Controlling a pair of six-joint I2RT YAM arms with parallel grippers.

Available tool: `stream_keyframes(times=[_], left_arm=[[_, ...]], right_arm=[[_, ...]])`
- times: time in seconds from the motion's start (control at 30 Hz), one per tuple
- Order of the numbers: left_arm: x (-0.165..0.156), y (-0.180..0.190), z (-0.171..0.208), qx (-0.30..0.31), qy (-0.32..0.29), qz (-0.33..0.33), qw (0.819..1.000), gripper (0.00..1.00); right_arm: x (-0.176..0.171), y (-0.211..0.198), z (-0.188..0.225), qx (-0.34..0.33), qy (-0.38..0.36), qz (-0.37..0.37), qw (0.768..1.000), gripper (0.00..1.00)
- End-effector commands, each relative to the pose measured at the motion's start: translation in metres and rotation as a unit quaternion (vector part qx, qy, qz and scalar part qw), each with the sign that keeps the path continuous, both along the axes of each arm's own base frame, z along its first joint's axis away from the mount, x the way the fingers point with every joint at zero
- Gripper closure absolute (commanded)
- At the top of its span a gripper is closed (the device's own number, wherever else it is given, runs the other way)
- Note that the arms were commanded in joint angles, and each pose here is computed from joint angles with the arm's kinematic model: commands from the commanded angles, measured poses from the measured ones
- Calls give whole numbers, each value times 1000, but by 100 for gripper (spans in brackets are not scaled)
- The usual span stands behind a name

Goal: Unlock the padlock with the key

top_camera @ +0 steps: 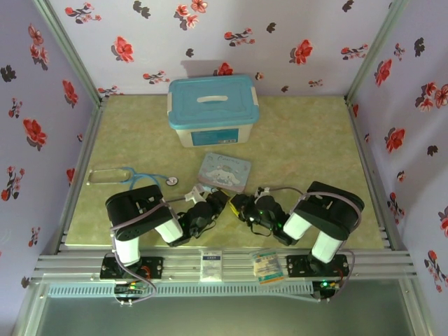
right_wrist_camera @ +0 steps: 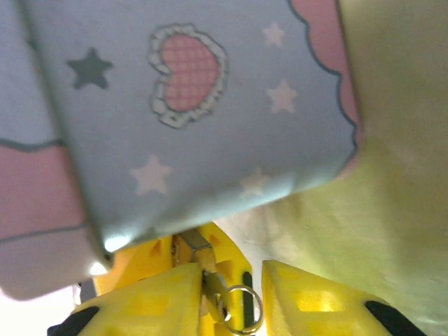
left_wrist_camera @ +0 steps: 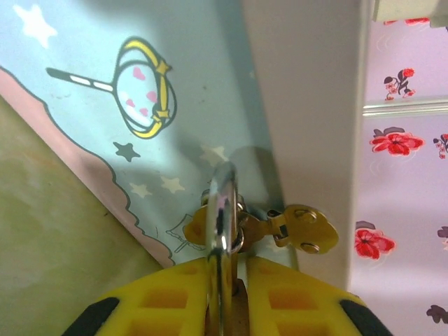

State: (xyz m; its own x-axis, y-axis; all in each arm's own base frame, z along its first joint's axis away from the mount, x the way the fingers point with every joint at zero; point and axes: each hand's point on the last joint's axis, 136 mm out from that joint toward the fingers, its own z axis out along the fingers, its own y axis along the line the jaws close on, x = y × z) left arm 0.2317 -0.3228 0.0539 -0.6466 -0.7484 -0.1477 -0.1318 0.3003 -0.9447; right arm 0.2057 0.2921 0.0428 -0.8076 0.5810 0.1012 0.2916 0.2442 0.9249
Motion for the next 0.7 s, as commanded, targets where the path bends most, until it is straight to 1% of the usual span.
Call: stream_keyframes(times=[0.0,0.1,0.17,0.2,0.27,0.33,0.37,0.47,0.6,0.67], left_arm=[[-7,-25,24,-42,-22,-37,998,100],[-7,-21,20,-35,-20,-34,999,100],[-8,-18,16,-32,-16,-32,999,100],[-9,-17,15,-32,-13,-32,999,100],[-10,-15,11,-29,-8,-34,999,100],[-13,-13,8,-27,-4,-37,999,100],[-14,-13,7,-26,-2,-39,999,100],[-16,-11,4,-25,3,-44,999,100],[-19,-14,2,-24,8,-54,998,100],[-20,-16,1,-25,9,-58,998,100]], right_arm=[[-11,7,11,22,-17,40,999,66],[-18,-1,-9,-43,-28,61,997,64],[-23,-6,-20,-101,-43,85,990,63],[-25,-10,-24,-136,-51,99,984,63],[-28,-20,-25,-212,-76,130,966,64],[-27,-39,-15,-314,-113,150,931,63],[-27,-49,-11,-352,-128,161,913,63],[-26,-62,16,-404,-206,205,867,63],[-25,-86,26,-501,-266,260,782,61],[-26,-76,34,-488,-302,282,769,57]])
